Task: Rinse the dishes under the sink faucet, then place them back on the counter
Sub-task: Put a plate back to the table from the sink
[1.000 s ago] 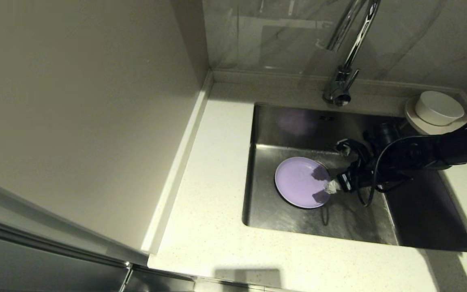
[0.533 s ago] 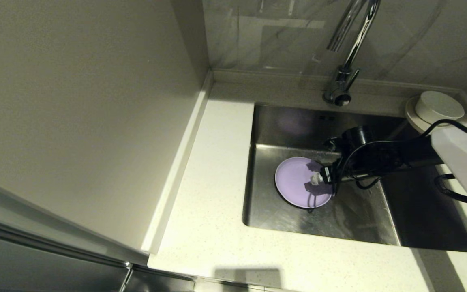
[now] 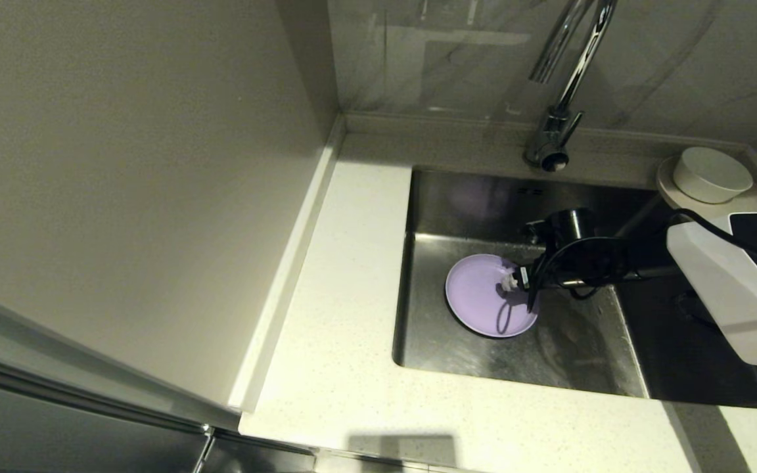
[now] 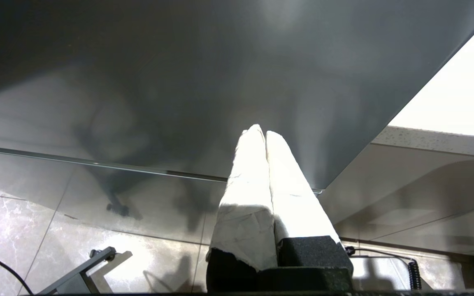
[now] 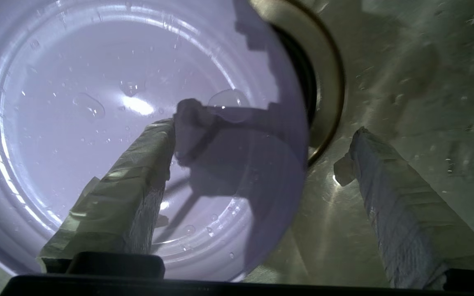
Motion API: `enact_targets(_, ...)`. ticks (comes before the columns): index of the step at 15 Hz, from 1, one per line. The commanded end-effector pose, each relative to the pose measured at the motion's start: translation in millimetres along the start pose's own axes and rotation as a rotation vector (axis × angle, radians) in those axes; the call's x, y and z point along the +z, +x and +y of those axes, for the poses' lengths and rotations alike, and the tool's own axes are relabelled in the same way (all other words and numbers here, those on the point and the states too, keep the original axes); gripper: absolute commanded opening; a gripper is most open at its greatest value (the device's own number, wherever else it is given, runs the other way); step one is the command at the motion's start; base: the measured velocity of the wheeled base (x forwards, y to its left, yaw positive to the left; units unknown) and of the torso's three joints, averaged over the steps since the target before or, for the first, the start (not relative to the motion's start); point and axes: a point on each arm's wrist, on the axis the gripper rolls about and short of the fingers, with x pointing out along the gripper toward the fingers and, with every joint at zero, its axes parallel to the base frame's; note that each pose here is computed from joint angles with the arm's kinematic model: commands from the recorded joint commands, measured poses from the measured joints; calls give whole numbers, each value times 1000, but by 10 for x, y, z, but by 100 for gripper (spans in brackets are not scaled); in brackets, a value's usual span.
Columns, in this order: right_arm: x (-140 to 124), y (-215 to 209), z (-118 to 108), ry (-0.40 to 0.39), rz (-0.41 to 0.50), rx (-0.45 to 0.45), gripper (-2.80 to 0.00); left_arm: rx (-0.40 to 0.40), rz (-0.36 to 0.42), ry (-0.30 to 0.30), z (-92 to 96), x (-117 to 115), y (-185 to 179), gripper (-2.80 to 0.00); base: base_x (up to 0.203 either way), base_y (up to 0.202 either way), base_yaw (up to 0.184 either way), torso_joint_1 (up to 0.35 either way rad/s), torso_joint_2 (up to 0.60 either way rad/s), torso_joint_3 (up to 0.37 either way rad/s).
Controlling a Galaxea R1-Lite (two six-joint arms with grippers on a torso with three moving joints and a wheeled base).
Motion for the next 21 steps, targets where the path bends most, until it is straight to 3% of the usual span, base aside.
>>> enact_targets(1, -66, 78, 1, -4, 18, 2, 0, 0, -3, -1, 0, 0, -2, -280, 0, 0, 0, 0, 0, 0)
enact_targets(9, -215, 220, -136, -21, 53, -15, 0, 0, -3, -1, 0, 0, -2, -280, 0, 0, 0, 0, 0, 0)
enact_targets(10, -219, 221, -135, -21, 54, -15, -280, 0, -3, 1, 0, 0, -2, -280, 0, 0, 0, 0, 0, 0)
enact_targets(21, -149, 170, -188, -23, 30, -26, -280, 0, -3, -1, 0, 0, -2, -280, 0, 0, 0, 0, 0, 0)
